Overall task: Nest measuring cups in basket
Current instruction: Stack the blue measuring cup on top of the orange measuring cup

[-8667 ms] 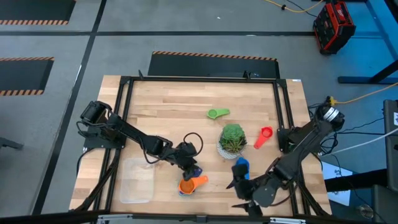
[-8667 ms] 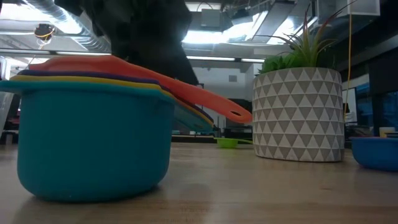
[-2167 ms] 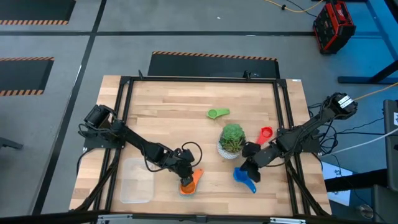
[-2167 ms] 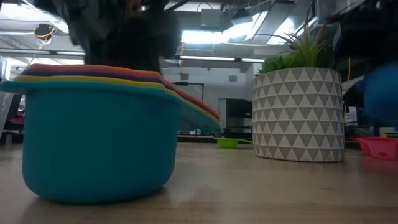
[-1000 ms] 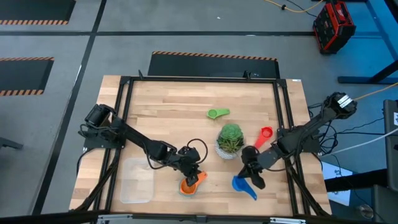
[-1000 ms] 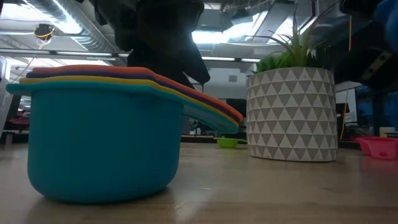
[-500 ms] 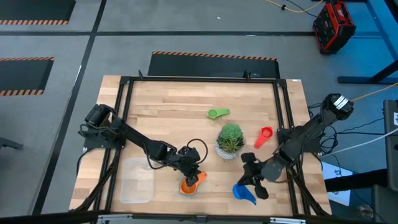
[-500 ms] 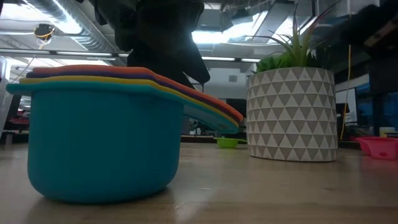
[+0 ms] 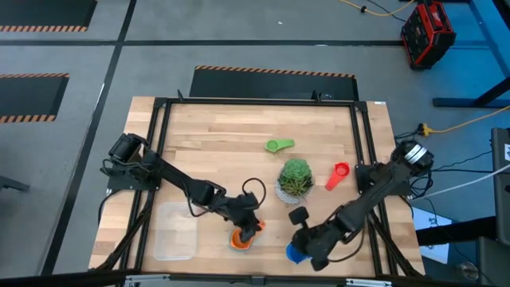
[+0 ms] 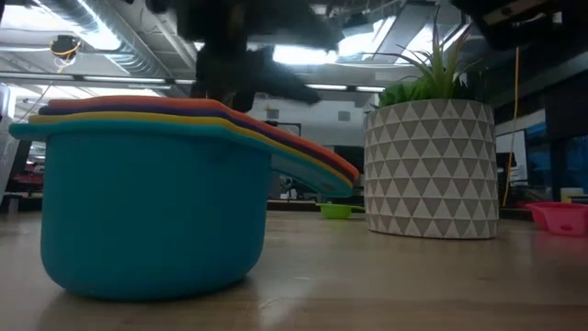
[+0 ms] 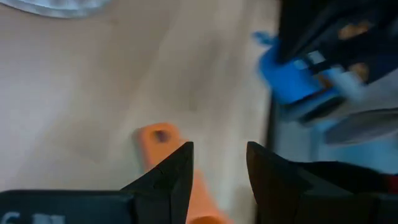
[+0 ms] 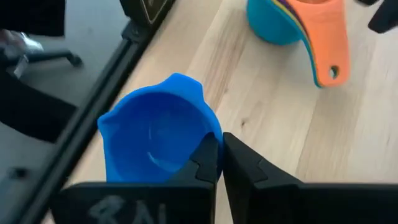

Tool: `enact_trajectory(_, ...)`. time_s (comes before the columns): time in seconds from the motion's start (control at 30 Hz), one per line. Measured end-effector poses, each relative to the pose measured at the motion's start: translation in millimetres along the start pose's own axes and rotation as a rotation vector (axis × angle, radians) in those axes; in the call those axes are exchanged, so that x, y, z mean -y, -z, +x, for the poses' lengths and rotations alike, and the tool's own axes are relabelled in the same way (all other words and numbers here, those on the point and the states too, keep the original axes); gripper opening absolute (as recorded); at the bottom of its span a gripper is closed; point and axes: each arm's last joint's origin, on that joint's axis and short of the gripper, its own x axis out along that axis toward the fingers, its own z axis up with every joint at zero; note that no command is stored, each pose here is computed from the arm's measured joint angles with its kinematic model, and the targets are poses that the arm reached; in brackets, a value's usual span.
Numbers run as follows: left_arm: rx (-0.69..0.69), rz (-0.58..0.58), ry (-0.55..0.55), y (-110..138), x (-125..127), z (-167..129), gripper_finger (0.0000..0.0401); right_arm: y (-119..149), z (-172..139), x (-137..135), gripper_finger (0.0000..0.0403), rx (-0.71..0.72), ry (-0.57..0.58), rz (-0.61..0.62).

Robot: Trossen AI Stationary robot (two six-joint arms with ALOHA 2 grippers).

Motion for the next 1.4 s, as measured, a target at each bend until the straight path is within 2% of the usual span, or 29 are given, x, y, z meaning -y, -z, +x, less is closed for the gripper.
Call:
enact_trajectory(0.13,0.016,-0.101,0.127,-5,10,-1,0.0141,-10,16,1,0.0016,-0.031,0.05,-0.073)
enact_trajectory(0.33,0.031,-0.256,0.255,-10,21,-3,0.0141,-25,21,8,0.0016,-0.012,0.208,-0.17)
enact_trajectory(0.6,-0.013,-0.336,0.286,-10,22,-4,0.0141,-47,14,25,0.0016,0.028,0.254,-0.158)
enact_trajectory(0.97,-0.062,-0.373,0.307,-9,23,-4,0.0141,-53,16,39,0.0016,0.047,0.277,-0.154)
enact_trajectory(1.2,-0.126,-0.366,0.335,-7,24,-4,0.0141,-53,16,36,0.0016,0.039,0.231,-0.222)
enact_trajectory(1.4,-0.11,-0.371,0.327,-8,23,-4,0.0141,-53,16,35,0.0016,0.038,0.19,-0.232)
